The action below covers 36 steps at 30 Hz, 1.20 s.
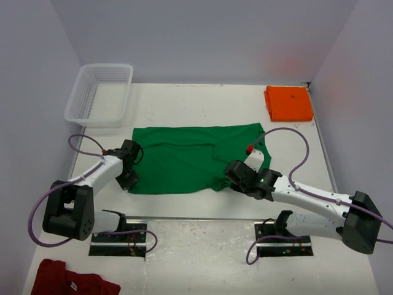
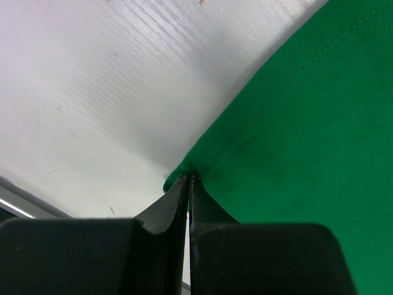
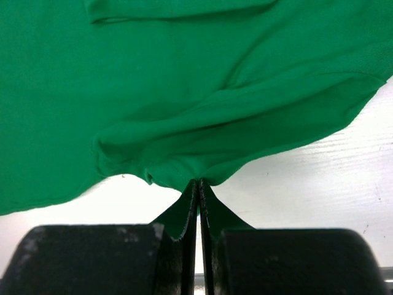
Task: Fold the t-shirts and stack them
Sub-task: Grap the side of the flattened tshirt closest away from the robot with both arms, then fold the other side of the tshirt into a rectangle
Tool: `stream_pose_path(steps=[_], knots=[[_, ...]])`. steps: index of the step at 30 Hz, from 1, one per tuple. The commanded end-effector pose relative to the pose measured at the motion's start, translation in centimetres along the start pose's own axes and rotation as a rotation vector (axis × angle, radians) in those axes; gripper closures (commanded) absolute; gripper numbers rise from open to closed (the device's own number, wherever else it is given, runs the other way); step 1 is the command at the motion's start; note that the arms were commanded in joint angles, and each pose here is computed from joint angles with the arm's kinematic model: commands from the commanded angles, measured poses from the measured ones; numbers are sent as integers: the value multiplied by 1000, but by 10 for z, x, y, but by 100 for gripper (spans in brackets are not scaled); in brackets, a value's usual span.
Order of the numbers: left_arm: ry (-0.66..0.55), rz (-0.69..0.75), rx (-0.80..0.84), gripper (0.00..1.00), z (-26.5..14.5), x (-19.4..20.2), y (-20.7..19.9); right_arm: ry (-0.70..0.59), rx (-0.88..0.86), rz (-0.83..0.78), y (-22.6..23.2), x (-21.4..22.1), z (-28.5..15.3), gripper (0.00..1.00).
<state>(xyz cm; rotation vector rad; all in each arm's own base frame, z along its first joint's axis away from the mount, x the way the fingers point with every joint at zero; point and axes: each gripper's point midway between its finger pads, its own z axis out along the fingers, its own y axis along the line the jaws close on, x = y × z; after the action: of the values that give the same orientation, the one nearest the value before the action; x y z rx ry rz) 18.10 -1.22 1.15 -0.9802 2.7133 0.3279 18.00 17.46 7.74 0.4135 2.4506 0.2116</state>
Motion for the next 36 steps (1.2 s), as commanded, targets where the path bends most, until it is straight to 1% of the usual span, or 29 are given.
stream_pose_path(steps=[1,7,10,12,14,19,20,25,28,32,36], knots=[[-10,-38,44,100,-9,-5,-5,-15,19,14,-5,-2,1,100],[-23,-73,107,100,-27,-6,-6,-51,21,4,-1,-18,-10,100],[-51,-91,150,100,-40,-11,-8,-65,16,-16,4,-31,-15,100],[-82,-101,176,100,-48,-17,-8,-66,45,-40,0,-37,-16,100],[-100,-105,190,100,-52,-19,-7,-87,60,-56,-2,-50,-19,100],[-122,-115,214,100,-54,-23,-10,-135,72,-22,-6,-88,-31,100],[-125,-117,219,100,-55,-24,-11,-135,75,-38,-8,-93,-32,100],[-169,-124,235,100,-59,-38,-18,-119,104,-54,-8,-110,-28,100],[-214,-130,221,100,-63,-50,-17,-130,148,-33,-20,-122,-24,100],[-265,-154,249,100,-75,-67,-23,-152,181,-13,-34,-136,-24,100],[-276,-148,249,100,-78,-77,-30,-162,198,-3,-42,-145,-25,100]])
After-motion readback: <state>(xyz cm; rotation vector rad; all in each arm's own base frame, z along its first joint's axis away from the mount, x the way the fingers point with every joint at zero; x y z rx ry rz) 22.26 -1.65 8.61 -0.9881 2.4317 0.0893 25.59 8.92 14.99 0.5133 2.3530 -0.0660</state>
